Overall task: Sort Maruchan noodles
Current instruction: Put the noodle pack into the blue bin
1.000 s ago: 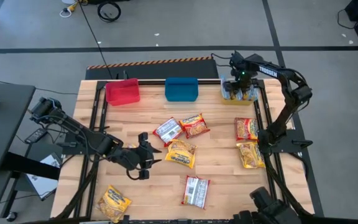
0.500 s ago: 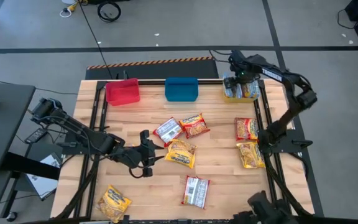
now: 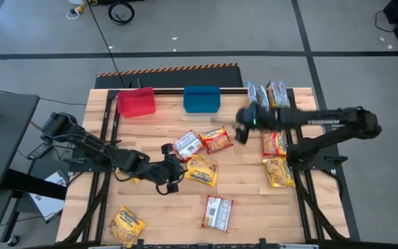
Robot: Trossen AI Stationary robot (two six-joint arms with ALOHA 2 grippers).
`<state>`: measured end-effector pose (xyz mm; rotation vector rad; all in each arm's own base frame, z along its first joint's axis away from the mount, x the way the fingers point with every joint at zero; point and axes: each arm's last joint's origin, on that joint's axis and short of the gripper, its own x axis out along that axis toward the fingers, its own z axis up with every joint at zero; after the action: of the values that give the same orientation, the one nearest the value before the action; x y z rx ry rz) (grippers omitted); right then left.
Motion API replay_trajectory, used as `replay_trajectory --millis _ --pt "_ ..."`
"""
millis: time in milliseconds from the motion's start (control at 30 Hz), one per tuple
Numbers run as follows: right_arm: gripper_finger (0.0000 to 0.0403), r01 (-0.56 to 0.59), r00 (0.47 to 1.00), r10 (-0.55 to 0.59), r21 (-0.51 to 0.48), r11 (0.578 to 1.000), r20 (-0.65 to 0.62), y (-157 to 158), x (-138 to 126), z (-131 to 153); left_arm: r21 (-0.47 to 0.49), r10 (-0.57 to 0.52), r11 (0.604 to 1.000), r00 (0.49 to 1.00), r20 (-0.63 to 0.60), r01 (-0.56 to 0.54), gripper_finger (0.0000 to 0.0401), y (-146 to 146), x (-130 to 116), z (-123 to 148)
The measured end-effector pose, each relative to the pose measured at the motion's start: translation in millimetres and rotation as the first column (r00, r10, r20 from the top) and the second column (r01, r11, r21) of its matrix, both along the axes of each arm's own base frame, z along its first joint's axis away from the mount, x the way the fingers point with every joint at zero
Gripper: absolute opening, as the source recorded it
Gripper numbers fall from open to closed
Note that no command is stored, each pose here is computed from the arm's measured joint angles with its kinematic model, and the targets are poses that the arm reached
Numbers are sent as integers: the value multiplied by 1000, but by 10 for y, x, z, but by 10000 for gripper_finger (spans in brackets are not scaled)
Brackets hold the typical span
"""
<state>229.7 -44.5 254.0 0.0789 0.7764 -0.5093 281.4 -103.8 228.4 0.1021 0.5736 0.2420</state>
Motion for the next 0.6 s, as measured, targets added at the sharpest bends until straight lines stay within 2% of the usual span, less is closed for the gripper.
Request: replay_trajectory --millis 100,167,367,433,533,600 --pt "257 -10 997 7 35 999 83 202 92 -247 -32 45 998 999 12 -45 153 59 42 -19" --pt "251 -3 996 -2 50 999 91 250 163 -407 -43 61 997 998 22 -60 153 86 61 -17" --pt "233 106 994 -107 -91 990 -8 235 410 -866 -54 66 997 996 51 -63 153 100 88 3" --pt "230 116 993 -117 -101 988 -3 225 509 -964 -60 60 997 997 51 -57 153 86 83 4" --pt "229 96 995 -97 -75 992 -5 231 628 -1069 -102 21 995 999 42 -17 153 33 62 4" --pt "229 49 998 -50 -8 999 -42 257 660 -1125 -135 -8 991 999 37 13 153 -13 26 24"
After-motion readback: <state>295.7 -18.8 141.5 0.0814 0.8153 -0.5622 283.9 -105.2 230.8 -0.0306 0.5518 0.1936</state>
